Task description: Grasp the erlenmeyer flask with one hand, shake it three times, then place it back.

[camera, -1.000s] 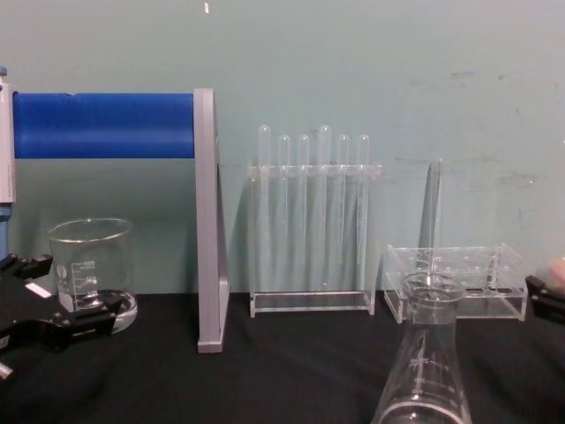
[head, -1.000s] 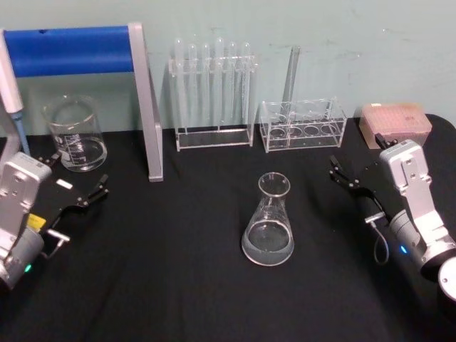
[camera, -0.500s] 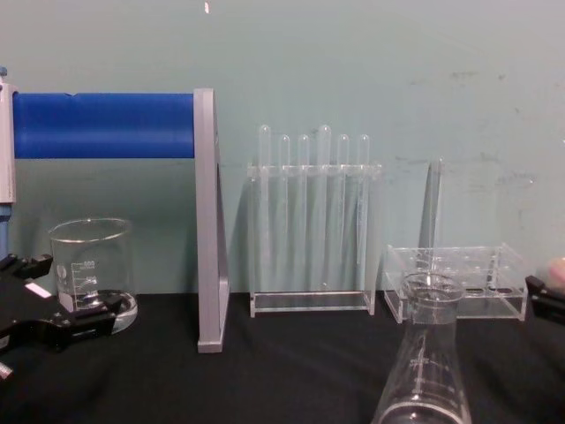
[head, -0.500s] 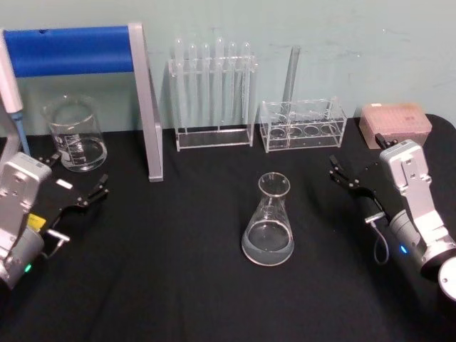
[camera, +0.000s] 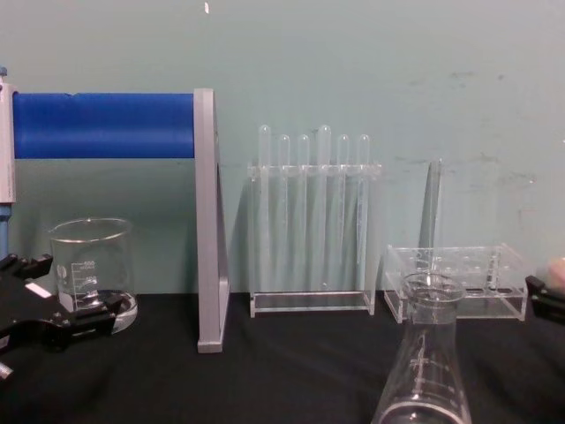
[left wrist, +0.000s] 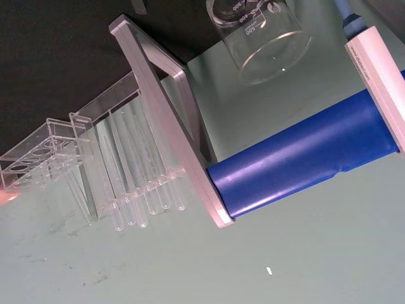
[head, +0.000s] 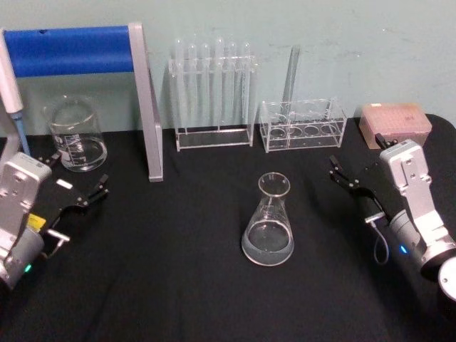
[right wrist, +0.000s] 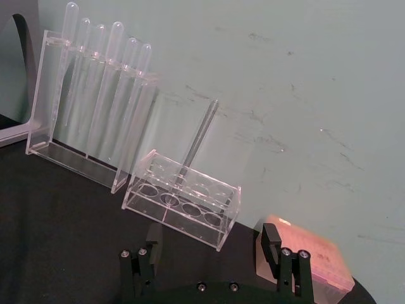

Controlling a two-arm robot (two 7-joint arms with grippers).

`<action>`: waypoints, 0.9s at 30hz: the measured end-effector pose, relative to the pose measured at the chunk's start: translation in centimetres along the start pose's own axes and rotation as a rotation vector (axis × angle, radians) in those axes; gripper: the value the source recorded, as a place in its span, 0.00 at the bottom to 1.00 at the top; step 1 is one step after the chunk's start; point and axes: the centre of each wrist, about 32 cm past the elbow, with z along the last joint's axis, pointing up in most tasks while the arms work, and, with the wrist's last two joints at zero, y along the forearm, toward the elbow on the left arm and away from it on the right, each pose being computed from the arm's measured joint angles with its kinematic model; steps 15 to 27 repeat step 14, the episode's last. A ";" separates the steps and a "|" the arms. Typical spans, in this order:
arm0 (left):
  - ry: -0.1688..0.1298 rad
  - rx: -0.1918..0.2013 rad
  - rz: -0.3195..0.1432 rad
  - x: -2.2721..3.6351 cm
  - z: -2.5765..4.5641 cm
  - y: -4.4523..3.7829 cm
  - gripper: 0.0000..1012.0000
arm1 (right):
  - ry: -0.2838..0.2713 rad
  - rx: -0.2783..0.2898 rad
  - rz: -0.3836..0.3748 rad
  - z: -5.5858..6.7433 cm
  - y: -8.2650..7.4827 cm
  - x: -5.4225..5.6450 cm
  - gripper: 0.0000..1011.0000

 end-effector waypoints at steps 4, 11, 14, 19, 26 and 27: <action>0.000 0.000 0.000 0.00 0.00 0.00 0.99 | 0.000 0.000 0.000 0.0 0.0 0.0 0.99; 0.000 0.000 0.000 0.00 0.00 0.00 0.99 | 0.000 0.000 0.000 0.0 0.0 0.0 0.99; 0.000 0.000 0.000 0.00 0.00 0.00 0.99 | 0.000 0.000 0.000 0.0 0.0 0.0 0.99; 0.000 0.000 0.000 0.00 0.00 0.00 0.99 | 0.000 0.000 0.000 0.0 0.0 0.0 0.99; 0.000 0.000 0.000 0.00 0.00 0.00 0.99 | 0.000 0.000 0.000 0.0 0.0 0.0 0.99; 0.000 0.000 0.000 0.00 0.00 0.00 0.99 | 0.000 0.000 0.000 0.0 0.0 0.0 0.99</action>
